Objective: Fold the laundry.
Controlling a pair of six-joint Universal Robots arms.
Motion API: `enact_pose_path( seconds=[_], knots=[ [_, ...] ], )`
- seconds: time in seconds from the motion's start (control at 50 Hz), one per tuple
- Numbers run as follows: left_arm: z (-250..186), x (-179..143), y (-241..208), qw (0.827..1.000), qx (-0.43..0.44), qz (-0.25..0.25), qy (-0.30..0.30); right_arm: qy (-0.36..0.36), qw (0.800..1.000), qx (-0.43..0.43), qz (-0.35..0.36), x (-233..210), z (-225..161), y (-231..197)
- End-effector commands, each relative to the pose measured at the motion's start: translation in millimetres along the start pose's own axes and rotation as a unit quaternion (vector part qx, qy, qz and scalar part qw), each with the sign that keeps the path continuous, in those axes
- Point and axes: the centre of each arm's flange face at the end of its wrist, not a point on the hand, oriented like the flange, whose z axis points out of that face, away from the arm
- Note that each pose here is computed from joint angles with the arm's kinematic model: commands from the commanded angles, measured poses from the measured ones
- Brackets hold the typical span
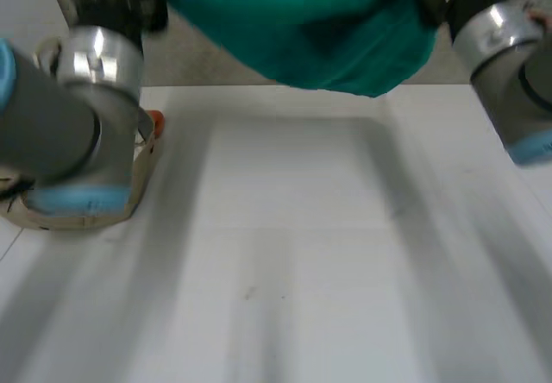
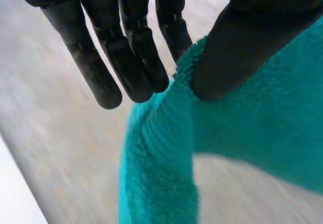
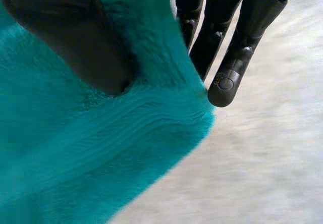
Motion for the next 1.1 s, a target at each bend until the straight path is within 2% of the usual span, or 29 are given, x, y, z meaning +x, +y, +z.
enact_pose_path(
  seconds=[0.02,0.06,0.08,0.12,0.14,0.16,0.24,0.3,0.36,0.38,0.4,0.48,0.56,0.62,0.76,0.82,1.0,1.1],
  knots=[
    [-97.6,17.6,69.6,0.973,-0.208,0.034,0.097,-0.215,0.961,-0.165,0.052,-61.1,-85.0,46.2],
    [-117.0,20.4,81.2,0.961,-0.249,0.041,0.116,-0.247,0.946,-0.205,0.048,-69.2,-104.2,57.7],
    [-135.3,22.2,91.2,0.948,-0.286,0.046,0.133,-0.278,0.93,-0.237,0.038,-77.4,-122.8,65.7],
    [-152.6,24.7,97.6,0.934,-0.319,0.052,0.153,-0.307,0.915,-0.261,0.024,-85.0,-138.8,71.5],
    [-158.4,26.0,98.9,0.929,-0.329,0.054,0.161,-0.336,0.9,-0.275,0.013,-92.4,-153.1,74.8],
    [-171.2,28.7,101.0,0.917,-0.351,0.058,0.177,-0.348,0.895,-0.28,0.011,-95.5,-159.1,75.6],
    [-187.7,30.9,101.3,0.897,-0.388,0.063,0.203,-0.364,0.884,-0.294,0.01,-102.8,-174.0,79.4],
    [-186.1,28.7,97.9,0.896,-0.391,0.063,0.203,-0.355,0.886,-0.298,0.022,-102.5,-176.4,80.7],
    [-171.7,22.6,82.0,0.911,-0.362,0.058,0.189,-0.326,0.898,-0.294,0.038,-94.2,-170.7,77.6],
    [-167.0,20.8,77.2,0.916,-0.352,0.055,0.184,-0.301,0.908,-0.287,0.054,-85.8,-166.1,71.5],
    [-157.9,17.4,68.5,0.926,-0.332,0.049,0.175,-0.289,0.912,-0.285,0.063,-81.9,-164.0,69.5],
    [-143.4,14.8,60.0,0.937,-0.306,0.044,0.164,-0.236,0.925,-0.278,0.108,-66.1,-156.2,65.8],
    [-126.1,19.4,55.5,0.946,-0.273,0.03,0.173,-0.205,0.927,-0.28,0.145,-59.2,-154.6,67.2],
    [-122.4,35.2,77.7,0.935,-0.288,0.031,0.204,-0.196,0.924,-0.288,0.157,-56.2,-157.9,69.0],
    [-114.0,51.4,124.3,0.914,-0.337,0.035,0.223,-0.197,0.918,-0.304,0.163,-58.4,-166.0,76.0],
    [-113.5,51.2,137.4,0.91,-0.348,0.039,0.223,-0.197,0.917,-0.306,0.163,-59.2,-167.5,77.0],
    [-112.2,52.9,169.2,0.895,-0.365,0.1,0.238,-0.196,0.912,-0.318,0.168,-59.4,-172.7,82.8],
    [-113.1,51.5,176.7,0.891,-0.369,0.109,0.241,-0.197,0.912,-0.319,0.167,-60.3,-173.7,83.4]
  ],
)
